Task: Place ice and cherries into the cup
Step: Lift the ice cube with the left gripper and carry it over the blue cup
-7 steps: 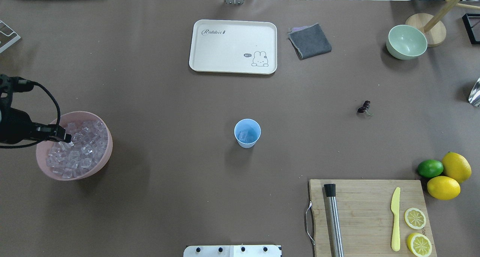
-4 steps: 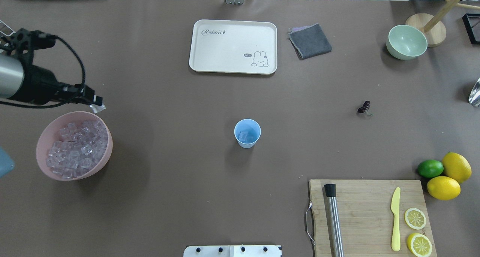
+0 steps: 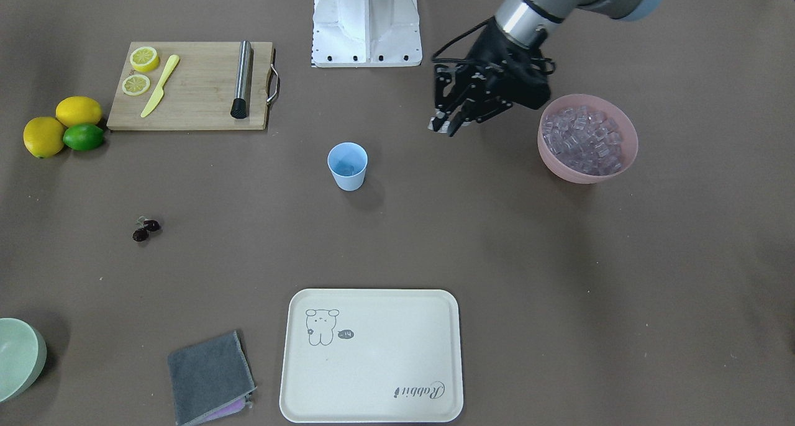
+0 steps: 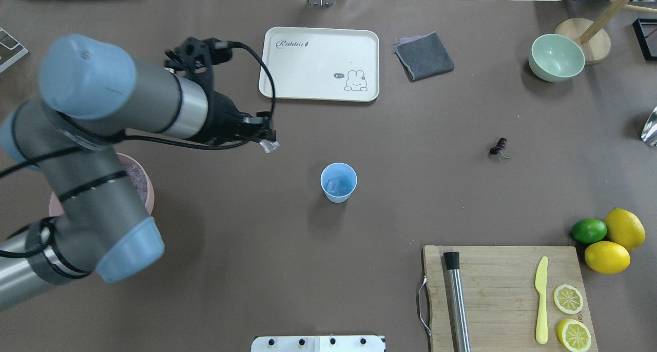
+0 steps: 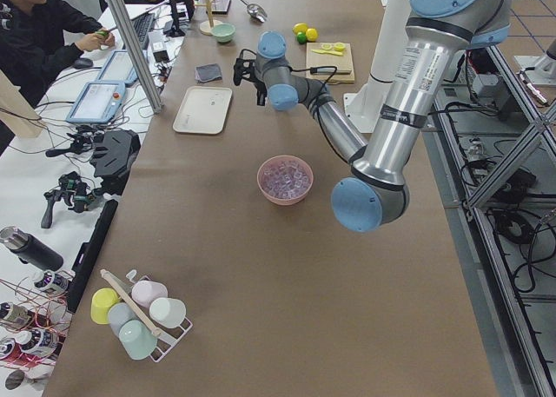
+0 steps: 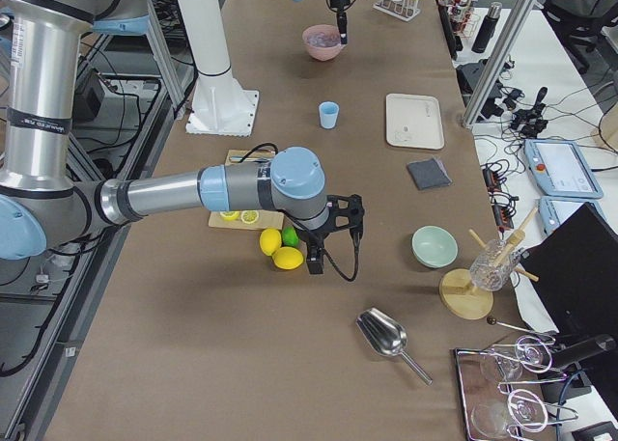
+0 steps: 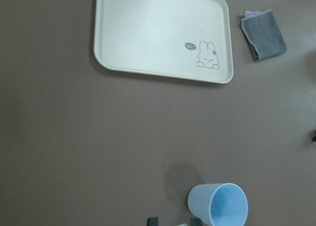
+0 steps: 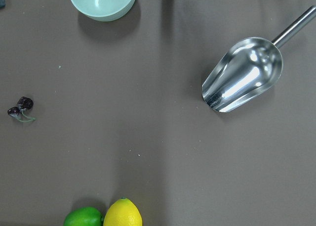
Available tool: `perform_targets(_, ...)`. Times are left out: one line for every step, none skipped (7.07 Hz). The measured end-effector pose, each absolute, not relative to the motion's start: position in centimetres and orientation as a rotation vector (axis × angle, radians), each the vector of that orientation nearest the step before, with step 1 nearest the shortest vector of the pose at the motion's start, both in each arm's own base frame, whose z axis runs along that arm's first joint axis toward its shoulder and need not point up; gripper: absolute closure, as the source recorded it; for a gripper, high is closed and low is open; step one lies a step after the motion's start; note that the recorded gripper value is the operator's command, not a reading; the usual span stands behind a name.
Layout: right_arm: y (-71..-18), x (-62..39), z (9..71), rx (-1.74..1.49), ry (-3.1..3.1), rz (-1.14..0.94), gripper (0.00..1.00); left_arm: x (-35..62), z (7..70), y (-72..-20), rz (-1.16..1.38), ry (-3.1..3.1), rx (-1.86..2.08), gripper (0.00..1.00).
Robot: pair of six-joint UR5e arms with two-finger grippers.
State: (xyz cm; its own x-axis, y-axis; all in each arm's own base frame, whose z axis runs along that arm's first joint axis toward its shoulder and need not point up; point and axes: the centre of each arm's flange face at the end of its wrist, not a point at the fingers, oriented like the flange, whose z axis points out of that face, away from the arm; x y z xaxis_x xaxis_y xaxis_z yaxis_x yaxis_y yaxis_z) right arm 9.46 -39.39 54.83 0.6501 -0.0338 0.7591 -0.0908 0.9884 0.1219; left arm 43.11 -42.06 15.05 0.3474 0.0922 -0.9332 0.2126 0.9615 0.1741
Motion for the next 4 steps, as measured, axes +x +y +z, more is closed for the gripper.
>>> perform_targets(-39.4, 9.5, 54.8, 0.155, -0.863, 0.032, 0.00, 47.2, 13.9, -41.0, -0.101, 1.214, 0.304, 1.00)
perform_targets(-39.6, 9.5, 54.7, 0.157, -0.863, 0.031, 0.00, 50.6, 13.1, -40.3, -0.124, 1.211, 0.319, 1.00)
perform_targets(-39.7, 9.5, 54.6, 0.158, -0.862, 0.032, 0.00, 53.3, 13.1, -39.8, -0.136, 1.202, 0.331, 1.00)
perform_targets(-39.7, 9.5, 54.6, 0.158, -0.862, 0.034, 0.00, 55.2, 13.5, -39.3, -0.138, 1.190, 0.333, 1.00)
